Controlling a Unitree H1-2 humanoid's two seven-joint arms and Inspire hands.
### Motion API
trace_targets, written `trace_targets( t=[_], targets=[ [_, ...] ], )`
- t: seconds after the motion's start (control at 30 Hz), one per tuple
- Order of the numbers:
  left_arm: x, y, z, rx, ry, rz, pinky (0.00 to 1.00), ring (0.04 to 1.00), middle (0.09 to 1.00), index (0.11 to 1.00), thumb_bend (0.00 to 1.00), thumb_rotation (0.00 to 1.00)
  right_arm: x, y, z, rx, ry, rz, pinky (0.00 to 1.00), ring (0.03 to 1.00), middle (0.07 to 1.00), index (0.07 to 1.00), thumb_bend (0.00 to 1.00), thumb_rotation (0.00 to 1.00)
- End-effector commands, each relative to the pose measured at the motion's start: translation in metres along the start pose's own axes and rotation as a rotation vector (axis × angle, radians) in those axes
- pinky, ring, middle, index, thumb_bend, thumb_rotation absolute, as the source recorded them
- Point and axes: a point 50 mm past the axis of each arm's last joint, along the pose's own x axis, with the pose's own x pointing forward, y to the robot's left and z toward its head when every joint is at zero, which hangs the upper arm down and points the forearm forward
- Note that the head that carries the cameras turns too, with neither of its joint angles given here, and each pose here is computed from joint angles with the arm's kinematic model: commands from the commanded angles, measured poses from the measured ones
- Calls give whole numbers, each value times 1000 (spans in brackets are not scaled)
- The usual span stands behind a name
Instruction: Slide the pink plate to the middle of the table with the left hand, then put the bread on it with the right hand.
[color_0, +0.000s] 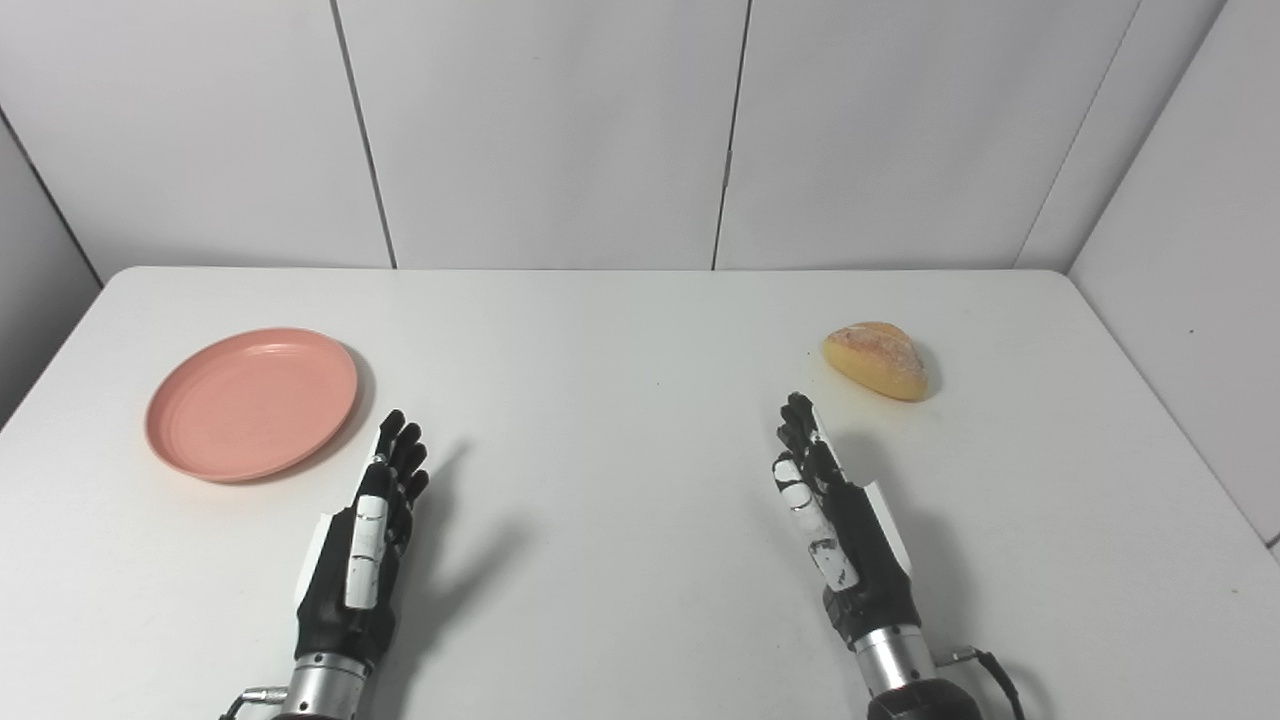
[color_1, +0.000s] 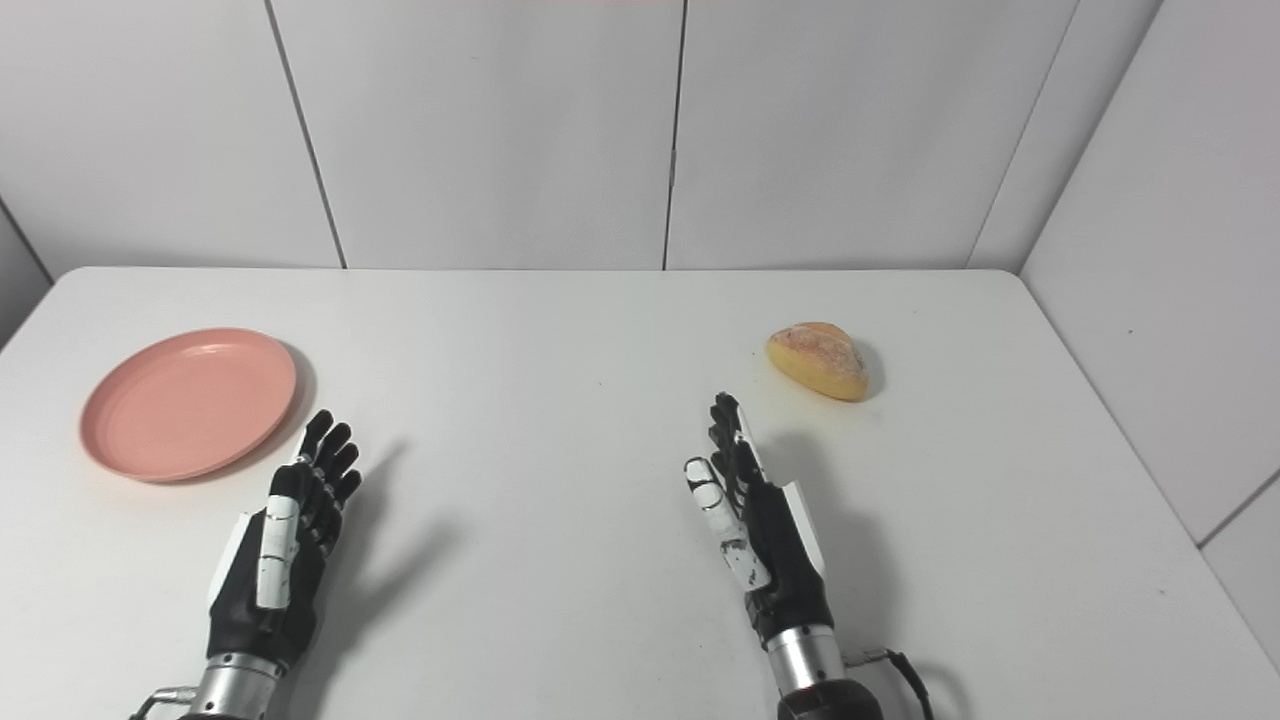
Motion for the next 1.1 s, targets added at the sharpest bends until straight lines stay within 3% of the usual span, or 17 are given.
trace_targets(
  t=[0.0,1.07],
  targets=[
    [9,-4,11,18,-48,-20,1000,1000,1000,1000,660,1000,10,-3,10,1,-35,-3,1000,1000,1000,1000,650,848],
    [8,-7,10,83,-48,-43,1000,1000,1000,1000,678,1000,15,-7,5,-46,-48,-39,1000,1000,1000,1000,652,880]
  ],
)
